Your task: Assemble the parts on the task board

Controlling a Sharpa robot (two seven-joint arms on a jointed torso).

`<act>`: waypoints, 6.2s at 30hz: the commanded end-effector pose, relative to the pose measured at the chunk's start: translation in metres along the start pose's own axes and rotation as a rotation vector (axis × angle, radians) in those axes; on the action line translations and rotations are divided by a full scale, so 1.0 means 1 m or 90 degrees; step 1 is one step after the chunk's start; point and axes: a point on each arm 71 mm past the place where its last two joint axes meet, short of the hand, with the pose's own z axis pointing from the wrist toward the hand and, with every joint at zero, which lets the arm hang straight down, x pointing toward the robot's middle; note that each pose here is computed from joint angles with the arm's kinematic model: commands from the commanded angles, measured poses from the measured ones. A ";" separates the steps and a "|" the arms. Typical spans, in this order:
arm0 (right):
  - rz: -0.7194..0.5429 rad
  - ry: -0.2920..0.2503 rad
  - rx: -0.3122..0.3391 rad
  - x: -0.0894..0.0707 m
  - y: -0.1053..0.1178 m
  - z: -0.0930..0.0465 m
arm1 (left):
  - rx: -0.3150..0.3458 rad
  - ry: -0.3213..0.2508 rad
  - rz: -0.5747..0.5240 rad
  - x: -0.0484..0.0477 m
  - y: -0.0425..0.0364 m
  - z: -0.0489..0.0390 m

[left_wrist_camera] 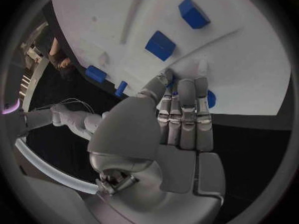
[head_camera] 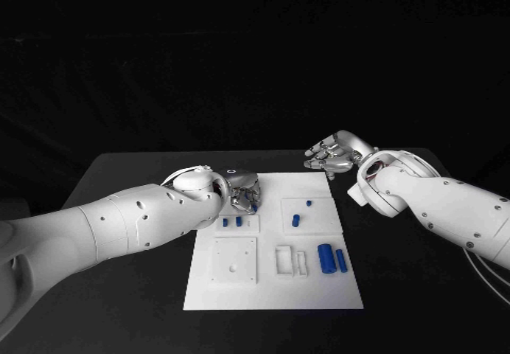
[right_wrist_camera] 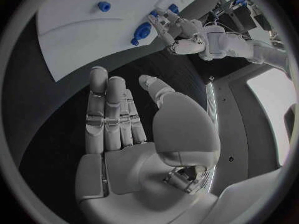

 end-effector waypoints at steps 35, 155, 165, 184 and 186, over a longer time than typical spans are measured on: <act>-0.003 0.001 0.001 -0.004 -0.005 -0.001 | -0.040 -0.036 -0.129 -0.0246 0.0407 -0.0534; -0.002 0.007 0.001 -0.002 -0.005 0.000 | -0.079 0.049 -0.053 0.0203 0.0377 -0.0336; -0.002 0.011 0.001 -0.001 -0.005 0.000 | -0.062 -0.005 -0.069 0.0143 0.0378 -0.0340; -0.047 0.061 0.000 0.006 -0.004 0.000 | -0.081 -0.049 -0.076 0.0091 0.0527 -0.0408; -0.074 0.073 -0.005 0.008 -0.003 0.000 | -0.085 -0.054 -0.078 0.0084 0.0569 -0.0432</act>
